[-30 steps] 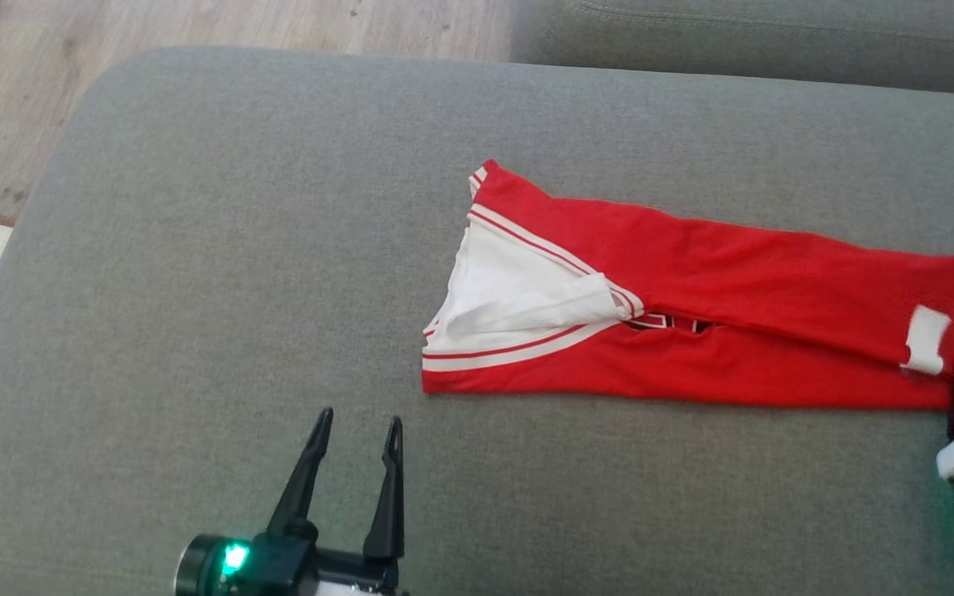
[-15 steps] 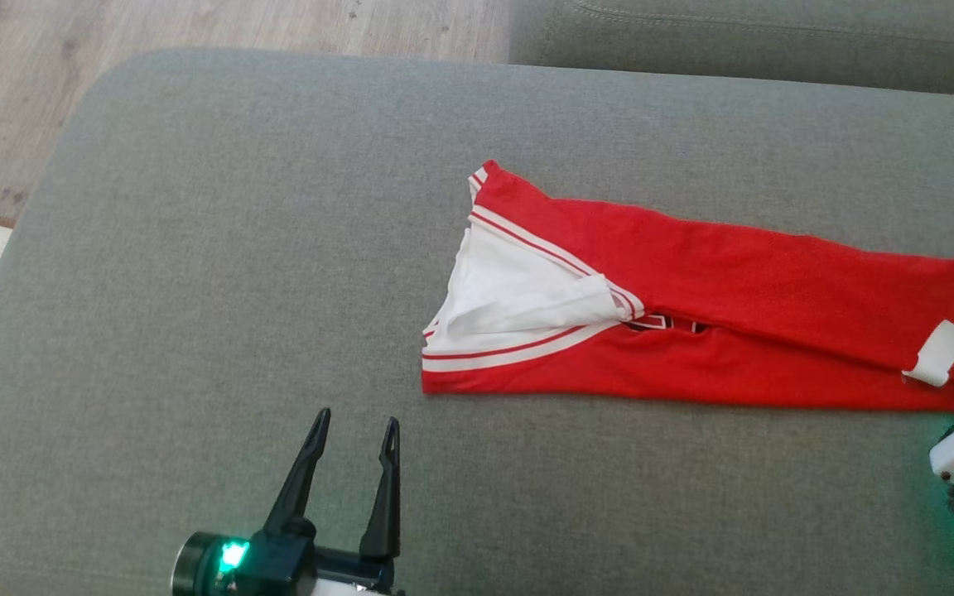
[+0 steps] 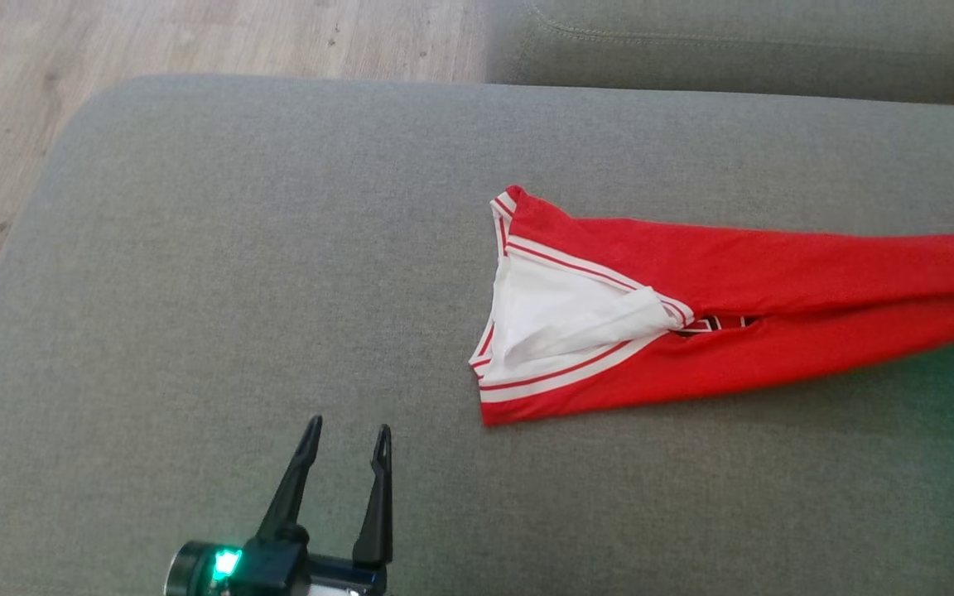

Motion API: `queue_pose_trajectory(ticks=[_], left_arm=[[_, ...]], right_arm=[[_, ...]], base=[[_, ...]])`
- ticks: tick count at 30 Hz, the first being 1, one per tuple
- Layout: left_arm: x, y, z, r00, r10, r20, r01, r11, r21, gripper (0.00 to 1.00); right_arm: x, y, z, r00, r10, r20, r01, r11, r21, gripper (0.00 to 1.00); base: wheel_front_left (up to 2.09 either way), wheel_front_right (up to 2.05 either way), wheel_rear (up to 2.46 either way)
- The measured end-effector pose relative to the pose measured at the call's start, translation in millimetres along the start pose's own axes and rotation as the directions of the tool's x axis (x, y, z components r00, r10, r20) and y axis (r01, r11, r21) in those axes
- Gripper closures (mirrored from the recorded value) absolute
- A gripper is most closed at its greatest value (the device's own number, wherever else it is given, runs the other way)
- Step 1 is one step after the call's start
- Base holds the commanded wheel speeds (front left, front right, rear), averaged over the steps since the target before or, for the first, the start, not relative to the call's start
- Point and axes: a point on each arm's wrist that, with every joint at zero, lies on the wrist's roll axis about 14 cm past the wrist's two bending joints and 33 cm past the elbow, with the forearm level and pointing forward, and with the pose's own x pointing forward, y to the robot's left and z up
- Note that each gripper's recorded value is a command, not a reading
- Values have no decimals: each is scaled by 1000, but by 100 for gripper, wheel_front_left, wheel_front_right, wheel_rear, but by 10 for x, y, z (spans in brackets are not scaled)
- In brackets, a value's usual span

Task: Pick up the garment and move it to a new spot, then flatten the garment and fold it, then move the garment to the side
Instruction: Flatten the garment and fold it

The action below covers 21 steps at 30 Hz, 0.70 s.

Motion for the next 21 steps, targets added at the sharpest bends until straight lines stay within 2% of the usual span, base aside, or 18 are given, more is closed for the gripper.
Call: queue_pose_trajectory(ticks=[5, 8, 9, 10, 14, 18, 21], left_arm=[[-39, -3, 5, 1000, 0, 4, 0, 1000, -2, 0], [-68, 21, 18, 1000, 7, 10, -7, 1000, -4, 0], [-68, 21, 18, 1000, 7, 10, -7, 1000, -4, 0], [-79, 37, 22, 1000, 13, 12, -13, 1000, -4, 0], [-134, 114, 11, 999, 42, 11, -42, 999, -2, 0], [-188, 177, 6, 998, 68, 11, -68, 998, -7, 0], [-226, 225, 7, 996, 91, 12, -91, 996, -12, 0]], right_arm=[[5, 470, 342, 989, 123, 84, -117, 990, -72, 100], [-19, 976, 375, 968, 233, 91, -225, 970, -90, 100], [-19, 976, 375, 968, 233, 91, -225, 970, -90, 100], [-37, 1159, 371, 958, 272, 89, -263, 960, -99, 100], [-152, 1864, 290, 904, 423, 53, -414, 900, -134, 100], [-331, 2493, 92, 831, 557, -15, -553, 821, -143, 100], [-470, 2838, -62, 776, 628, -64, -630, 762, -149, 100]], base=[[0, 0, 0], [0, 0, 0], [0, 0, 0], [0, 0, 0], [0, 0, 0], [0, 0, 0], [0, 0, 0]])
